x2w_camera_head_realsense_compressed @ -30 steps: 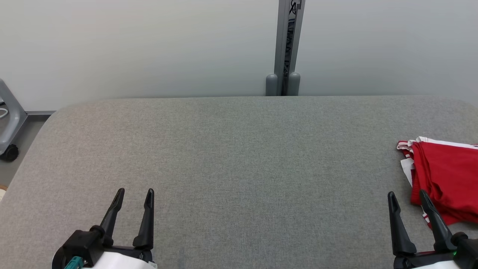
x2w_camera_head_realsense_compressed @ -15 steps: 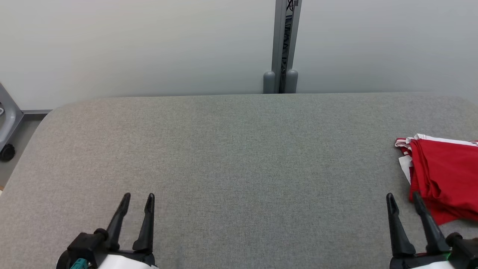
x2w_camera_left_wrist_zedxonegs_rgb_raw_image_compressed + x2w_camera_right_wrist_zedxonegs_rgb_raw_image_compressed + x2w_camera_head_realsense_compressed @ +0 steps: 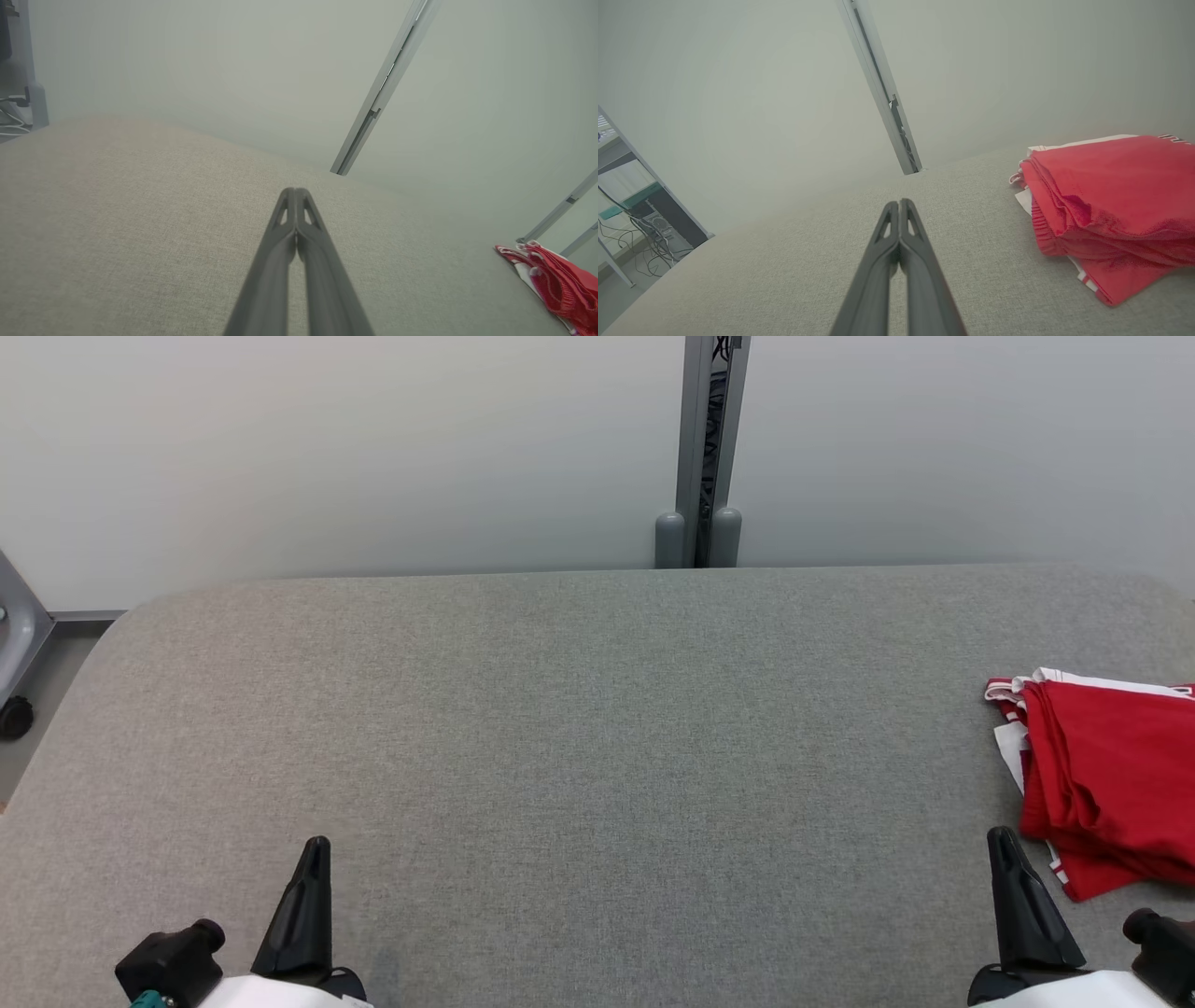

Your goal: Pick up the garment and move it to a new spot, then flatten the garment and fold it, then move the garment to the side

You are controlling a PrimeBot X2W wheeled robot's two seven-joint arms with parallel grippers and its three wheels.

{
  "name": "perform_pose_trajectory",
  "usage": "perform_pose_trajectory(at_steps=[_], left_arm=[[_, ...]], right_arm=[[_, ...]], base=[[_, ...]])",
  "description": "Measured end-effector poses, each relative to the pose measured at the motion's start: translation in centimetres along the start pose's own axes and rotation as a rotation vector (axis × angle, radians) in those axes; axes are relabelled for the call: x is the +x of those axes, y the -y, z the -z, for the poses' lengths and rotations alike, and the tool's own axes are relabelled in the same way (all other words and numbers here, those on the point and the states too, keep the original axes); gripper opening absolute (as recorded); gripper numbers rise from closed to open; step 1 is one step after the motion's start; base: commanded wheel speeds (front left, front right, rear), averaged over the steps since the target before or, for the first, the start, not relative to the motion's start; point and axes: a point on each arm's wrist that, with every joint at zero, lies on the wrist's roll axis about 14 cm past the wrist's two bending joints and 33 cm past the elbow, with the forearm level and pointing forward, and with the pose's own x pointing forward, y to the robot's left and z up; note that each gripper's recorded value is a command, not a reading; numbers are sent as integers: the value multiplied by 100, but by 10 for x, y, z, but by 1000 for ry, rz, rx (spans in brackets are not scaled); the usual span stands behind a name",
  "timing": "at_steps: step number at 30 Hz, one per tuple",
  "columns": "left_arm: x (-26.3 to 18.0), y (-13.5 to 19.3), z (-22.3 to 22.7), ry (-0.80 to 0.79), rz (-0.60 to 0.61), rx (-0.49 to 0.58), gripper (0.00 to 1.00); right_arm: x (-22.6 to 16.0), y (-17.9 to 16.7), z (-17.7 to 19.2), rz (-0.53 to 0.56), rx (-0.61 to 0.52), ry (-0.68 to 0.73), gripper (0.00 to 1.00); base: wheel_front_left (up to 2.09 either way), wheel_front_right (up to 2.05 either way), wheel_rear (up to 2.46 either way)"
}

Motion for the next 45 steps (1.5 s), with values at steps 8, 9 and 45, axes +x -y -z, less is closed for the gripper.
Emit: perform_pose_trajectory(at_steps=[8, 9, 45], left_arm=[[2, -8, -6, 13, -41, -145, 0], [2, -9, -7, 16, -45, -160, 0], [6, -30, -20, 51, -121, -612, 0]], right_arm=[[8, 5, 2, 29, 148, -15, 0], [8, 5, 3, 32, 164, -19, 0], [31, 12, 7, 81, 623, -59, 0]], base=[[0, 0, 0], [0, 0, 0], [0, 0, 0]])
